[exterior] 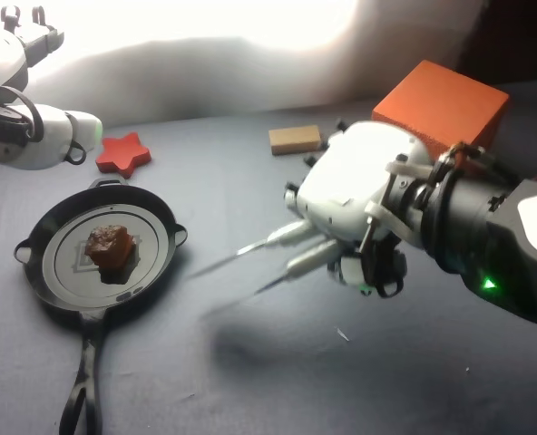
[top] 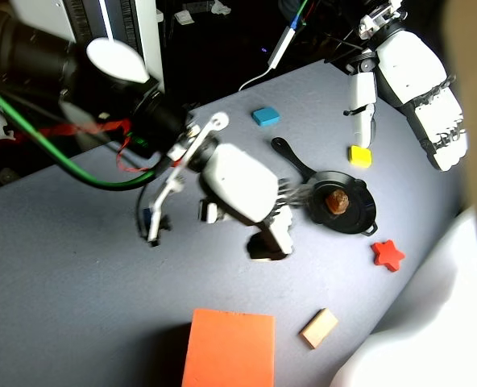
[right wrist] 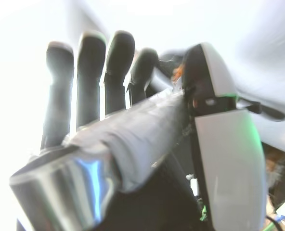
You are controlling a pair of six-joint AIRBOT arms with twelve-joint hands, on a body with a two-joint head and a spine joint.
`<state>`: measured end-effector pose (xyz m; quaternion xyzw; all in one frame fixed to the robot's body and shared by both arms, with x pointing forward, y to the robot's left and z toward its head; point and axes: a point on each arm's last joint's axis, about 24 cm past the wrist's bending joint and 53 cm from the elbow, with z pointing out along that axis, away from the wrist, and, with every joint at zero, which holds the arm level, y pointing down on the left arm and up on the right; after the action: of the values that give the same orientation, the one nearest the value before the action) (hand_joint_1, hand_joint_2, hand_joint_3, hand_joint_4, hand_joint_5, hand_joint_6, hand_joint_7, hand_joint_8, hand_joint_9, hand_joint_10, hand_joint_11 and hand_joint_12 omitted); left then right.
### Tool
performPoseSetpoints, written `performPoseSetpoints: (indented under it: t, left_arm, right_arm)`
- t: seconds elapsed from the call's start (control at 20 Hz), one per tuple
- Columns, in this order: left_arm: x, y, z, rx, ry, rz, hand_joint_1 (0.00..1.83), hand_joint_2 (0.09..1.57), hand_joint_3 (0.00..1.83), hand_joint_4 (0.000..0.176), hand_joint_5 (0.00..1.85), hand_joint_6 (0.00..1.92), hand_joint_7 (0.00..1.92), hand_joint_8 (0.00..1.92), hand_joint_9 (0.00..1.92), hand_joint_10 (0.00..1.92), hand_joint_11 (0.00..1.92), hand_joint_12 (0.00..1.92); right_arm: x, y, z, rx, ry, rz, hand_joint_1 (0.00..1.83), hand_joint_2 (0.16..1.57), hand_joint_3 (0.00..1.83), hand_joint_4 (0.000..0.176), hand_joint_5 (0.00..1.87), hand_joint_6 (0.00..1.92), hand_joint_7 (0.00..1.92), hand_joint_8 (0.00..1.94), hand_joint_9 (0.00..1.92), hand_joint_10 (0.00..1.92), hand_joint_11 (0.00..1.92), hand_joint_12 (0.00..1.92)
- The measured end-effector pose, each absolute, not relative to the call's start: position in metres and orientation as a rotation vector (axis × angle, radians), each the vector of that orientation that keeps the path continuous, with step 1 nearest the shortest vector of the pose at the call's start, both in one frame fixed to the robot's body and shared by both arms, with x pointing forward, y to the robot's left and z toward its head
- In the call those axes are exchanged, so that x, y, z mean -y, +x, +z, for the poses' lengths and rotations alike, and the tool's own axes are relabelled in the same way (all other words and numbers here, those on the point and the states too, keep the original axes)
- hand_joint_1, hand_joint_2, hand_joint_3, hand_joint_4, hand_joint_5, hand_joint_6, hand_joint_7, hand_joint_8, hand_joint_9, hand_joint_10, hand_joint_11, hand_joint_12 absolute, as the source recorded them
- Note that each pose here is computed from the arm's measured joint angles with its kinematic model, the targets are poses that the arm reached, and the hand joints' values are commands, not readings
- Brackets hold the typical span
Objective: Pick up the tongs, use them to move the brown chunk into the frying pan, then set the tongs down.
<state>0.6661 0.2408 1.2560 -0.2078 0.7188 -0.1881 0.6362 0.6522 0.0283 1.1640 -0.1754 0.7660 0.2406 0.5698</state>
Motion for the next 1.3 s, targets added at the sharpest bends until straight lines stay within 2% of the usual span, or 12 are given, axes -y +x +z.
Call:
performPoseSetpoints:
  t: [0.15,0.35,0.45,0.55,0.65,0.7,0.95,1.05,1.1,1.2,1.25,1.3]
  left_arm:
    - [-0.240,0.664,1.244,-1.674,-0.461,-0.415,0.26,1.31,0.00,0.001,0.04,0.01,0.05,0.00,0.03,0.00,0.00,0.26]
    - [-0.227,0.656,1.225,-1.714,-0.437,-0.447,0.16,1.33,0.00,0.009,0.00,0.00,0.01,0.00,0.01,0.00,0.00,0.16]
    - [-0.225,0.654,1.219,-1.728,-0.433,-0.449,0.16,1.34,0.01,0.001,0.00,0.00,0.02,0.00,0.01,0.00,0.00,0.12]
    - [-0.224,0.653,1.216,-1.730,-0.416,-0.441,0.13,1.34,0.01,0.000,0.01,0.00,0.02,0.00,0.01,0.00,0.00,0.05]
    - [-0.220,0.650,1.209,-1.743,-0.421,-0.457,0.25,1.31,0.00,0.000,0.04,0.00,0.05,0.00,0.03,0.00,0.00,0.17]
    - [-0.218,0.650,1.208,-1.747,-0.420,-0.460,0.27,1.31,0.00,0.000,0.01,0.00,0.02,0.01,0.01,0.00,0.00,0.09]
    - [-0.205,0.642,1.192,-1.784,-0.398,-0.483,0.10,1.33,0.01,0.000,0.00,0.00,0.02,0.00,0.01,0.00,0.00,0.15]
    - [-0.197,0.638,1.187,-1.792,-0.392,-0.512,0.13,1.31,0.00,0.001,0.00,0.00,0.04,0.00,0.04,0.01,0.00,0.33]
    - [-0.193,0.637,1.185,-1.792,-0.384,-0.528,0.15,1.30,0.00,0.000,0.00,0.00,0.04,0.00,0.06,0.01,0.00,0.41]
    - [-0.185,0.636,1.181,-1.801,-0.372,-0.547,0.11,1.31,0.00,0.002,0.00,0.00,0.01,0.00,0.01,0.01,0.00,0.27]
    - [-0.184,0.635,1.180,-1.804,-0.368,-0.548,0.13,1.31,0.00,0.009,0.00,0.00,0.02,0.00,0.01,0.00,0.00,0.16]
    - [-0.183,0.635,1.180,-1.807,-0.368,-0.550,0.11,1.31,0.00,0.009,0.00,0.00,0.02,0.00,0.02,0.00,0.00,0.20]
  right_arm:
    - [-0.036,0.649,1.168,-1.765,-0.457,0.580,0.52,1.40,0.00,0.000,0.51,0.96,0.68,1.33,0.60,1.63,0.43,1.92]
    - [-0.052,0.641,1.167,-1.753,-0.505,0.604,0.53,1.40,0.00,0.000,0.48,0.94,0.66,1.32,0.61,1.61,0.42,1.92]
    - [-0.056,0.639,1.166,-1.747,-0.527,0.599,0.50,1.39,0.00,0.000,0.51,0.88,0.65,1.29,0.58,1.61,0.39,1.92]
    - [-0.056,0.637,1.159,-1.742,-0.568,0.564,0.49,1.36,0.00,0.000,0.46,0.75,0.61,1.04,0.48,1.41,0.20,1.87]
    - [-0.051,0.637,1.148,-1.762,-0.565,0.543,0.43,1.35,0.00,0.000,0.40,0.62,0.56,0.78,0.43,1.16,0.09,1.74]
    - [-0.049,0.637,1.144,-1.769,-0.562,0.535,0.39,1.33,0.00,0.000,0.38,0.56,0.56,0.64,0.43,1.05,0.08,1.69]
    - [-0.037,0.635,1.119,-1.812,-0.563,0.494,0.38,1.27,0.00,0.000,0.37,0.37,0.62,0.22,0.42,0.82,0.03,1.56]
    - [-0.034,0.632,1.108,-1.828,-0.576,0.484,0.36,1.27,0.00,0.000,0.38,0.31,0.63,0.13,0.42,0.74,0.01,1.54]
    - [-0.033,0.631,1.105,-1.830,-0.582,0.476,0.32,1.26,0.00,0.000,0.36,0.27,0.61,0.09,0.41,0.66,0.00,1.47]
    - [-0.029,0.630,1.101,-1.832,-0.588,0.460,0.20,1.21,0.00,0.000,0.29,0.14,0.50,0.01,0.35,0.40,0.00,1.20]
    - [-0.025,0.630,1.098,-1.838,-0.584,0.451,0.10,1.18,0.00,0.000,0.17,0.07,0.34,0.00,0.23,0.28,0.00,0.90]
    - [-0.021,0.632,1.096,-1.841,-0.578,0.440,0.08,1.13,0.00,0.000,0.09,0.03,0.20,0.01,0.15,0.20,0.00,0.61]
